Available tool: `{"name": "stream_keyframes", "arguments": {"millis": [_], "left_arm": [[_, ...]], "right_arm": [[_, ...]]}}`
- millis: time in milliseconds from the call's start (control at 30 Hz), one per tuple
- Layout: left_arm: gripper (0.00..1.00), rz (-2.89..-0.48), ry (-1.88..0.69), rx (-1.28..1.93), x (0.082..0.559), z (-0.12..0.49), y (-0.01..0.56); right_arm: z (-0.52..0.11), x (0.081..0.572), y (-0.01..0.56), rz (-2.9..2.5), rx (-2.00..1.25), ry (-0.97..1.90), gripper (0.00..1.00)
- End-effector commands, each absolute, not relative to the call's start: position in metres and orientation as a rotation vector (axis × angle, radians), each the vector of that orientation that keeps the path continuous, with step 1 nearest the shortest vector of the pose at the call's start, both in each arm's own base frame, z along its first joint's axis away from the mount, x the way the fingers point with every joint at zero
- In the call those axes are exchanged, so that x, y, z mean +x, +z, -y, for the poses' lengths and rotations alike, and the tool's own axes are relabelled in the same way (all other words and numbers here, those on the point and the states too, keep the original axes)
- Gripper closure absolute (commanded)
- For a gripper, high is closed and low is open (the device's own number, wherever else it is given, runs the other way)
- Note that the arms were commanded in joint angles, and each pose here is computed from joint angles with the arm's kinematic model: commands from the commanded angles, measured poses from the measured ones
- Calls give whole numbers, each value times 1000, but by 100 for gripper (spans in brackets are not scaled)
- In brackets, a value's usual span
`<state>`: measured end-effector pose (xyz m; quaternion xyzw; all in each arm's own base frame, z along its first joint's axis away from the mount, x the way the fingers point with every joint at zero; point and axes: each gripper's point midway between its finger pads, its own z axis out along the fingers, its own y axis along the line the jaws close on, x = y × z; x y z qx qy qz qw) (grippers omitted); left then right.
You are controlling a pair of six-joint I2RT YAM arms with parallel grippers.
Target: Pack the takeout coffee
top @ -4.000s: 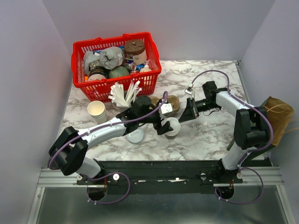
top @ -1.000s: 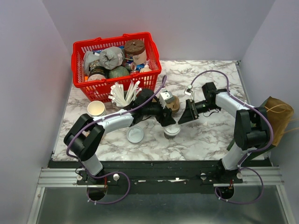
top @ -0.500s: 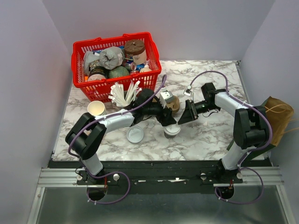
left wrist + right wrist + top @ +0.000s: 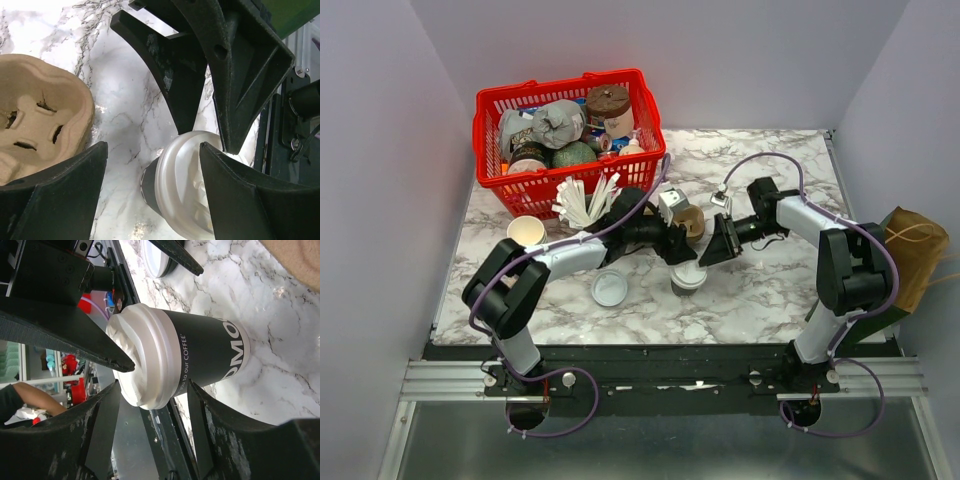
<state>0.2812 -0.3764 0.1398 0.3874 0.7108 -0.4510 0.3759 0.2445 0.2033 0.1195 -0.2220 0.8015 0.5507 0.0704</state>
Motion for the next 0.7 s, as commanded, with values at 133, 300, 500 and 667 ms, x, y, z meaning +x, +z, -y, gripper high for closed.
{"name": "stream_keyframes", "arguments": {"millis": [133, 300, 500, 667], "left_arm": [[16, -1708, -1197, 965, 289, 379, 177], [11, -1684, -1122, 984, 296, 376, 196], [10, -1670, -986, 1036, 298, 362, 212], [9, -1770, -986, 1000, 282, 347, 204]], "right_arm": [[-208, 259, 131, -2363, -713, 1618, 32], [-201, 270, 142, -2350, -781, 1458, 19], [-176, 299, 156, -2314, -824, 1137, 6], [-143, 337, 227, -2027, -659, 775, 0]]}}
